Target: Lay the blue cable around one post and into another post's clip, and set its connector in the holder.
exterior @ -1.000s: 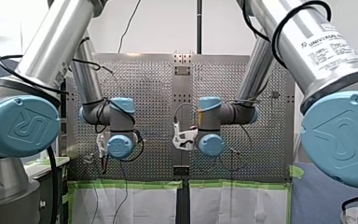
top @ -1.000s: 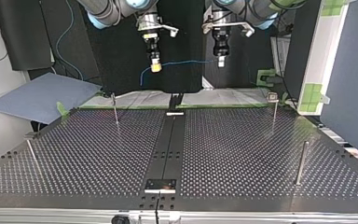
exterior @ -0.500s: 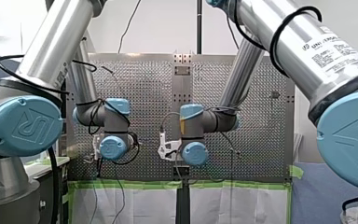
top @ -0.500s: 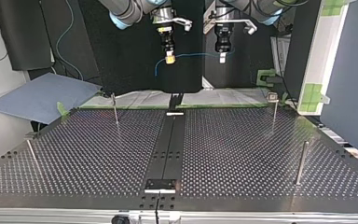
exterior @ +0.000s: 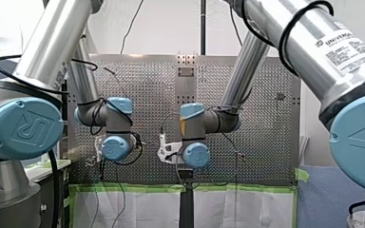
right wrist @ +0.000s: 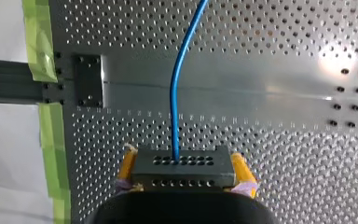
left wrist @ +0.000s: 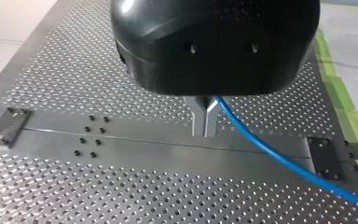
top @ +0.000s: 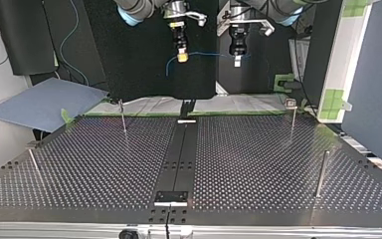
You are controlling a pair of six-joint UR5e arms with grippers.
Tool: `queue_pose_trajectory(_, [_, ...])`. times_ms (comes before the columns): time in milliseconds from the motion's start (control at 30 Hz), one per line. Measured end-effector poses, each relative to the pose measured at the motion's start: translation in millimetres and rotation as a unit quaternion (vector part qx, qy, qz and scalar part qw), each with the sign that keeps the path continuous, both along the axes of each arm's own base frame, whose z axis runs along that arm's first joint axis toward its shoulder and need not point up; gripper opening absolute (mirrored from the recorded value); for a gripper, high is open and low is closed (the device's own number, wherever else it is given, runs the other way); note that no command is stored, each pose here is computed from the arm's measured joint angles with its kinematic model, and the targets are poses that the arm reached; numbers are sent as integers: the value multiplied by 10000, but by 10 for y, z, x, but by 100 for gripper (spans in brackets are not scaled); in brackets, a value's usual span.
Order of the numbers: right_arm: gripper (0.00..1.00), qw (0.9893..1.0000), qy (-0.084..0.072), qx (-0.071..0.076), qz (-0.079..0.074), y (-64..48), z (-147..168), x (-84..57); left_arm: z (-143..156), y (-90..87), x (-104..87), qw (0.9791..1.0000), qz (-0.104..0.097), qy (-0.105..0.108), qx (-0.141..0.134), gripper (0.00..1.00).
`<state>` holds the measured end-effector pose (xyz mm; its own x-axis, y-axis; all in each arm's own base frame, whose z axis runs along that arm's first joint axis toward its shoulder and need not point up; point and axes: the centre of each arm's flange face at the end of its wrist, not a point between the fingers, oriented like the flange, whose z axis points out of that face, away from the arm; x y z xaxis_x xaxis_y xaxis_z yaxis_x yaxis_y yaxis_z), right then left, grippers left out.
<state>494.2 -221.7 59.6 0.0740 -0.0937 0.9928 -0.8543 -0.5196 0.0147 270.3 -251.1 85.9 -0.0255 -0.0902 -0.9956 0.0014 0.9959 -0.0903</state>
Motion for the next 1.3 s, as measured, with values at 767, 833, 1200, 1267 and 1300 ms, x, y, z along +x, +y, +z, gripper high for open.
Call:
queue_pose_trajectory(767, [0, 9969, -621, -470, -94, -401, 1135, 100, 762, 53, 336, 9966, 364, -368, -641, 0])
queue_pose_trajectory(833, [0, 9959, -714, -550, -35, -437, 1284, 135, 871, 46, 400, 9956, 393, -448, -720, 0])
queue_pose_trajectory(1200, [0, 9904, -1075, -865, 40, -572, 2046, 215, 1472, 160, 722, 9876, 775, -871, -1056, 0])
queue_pose_trajectory(1267, [0, 9891, -1145, -927, 59, -589, 2189, 206, 1551, 205, 758, 9862, 813, -916, -1115, 0])
queue_pose_trajectory(1300, [0, 9885, -1172, -956, 71, -595, 2253, 203, 1598, 241, 776, 9854, 825, -934, -1156, 0])
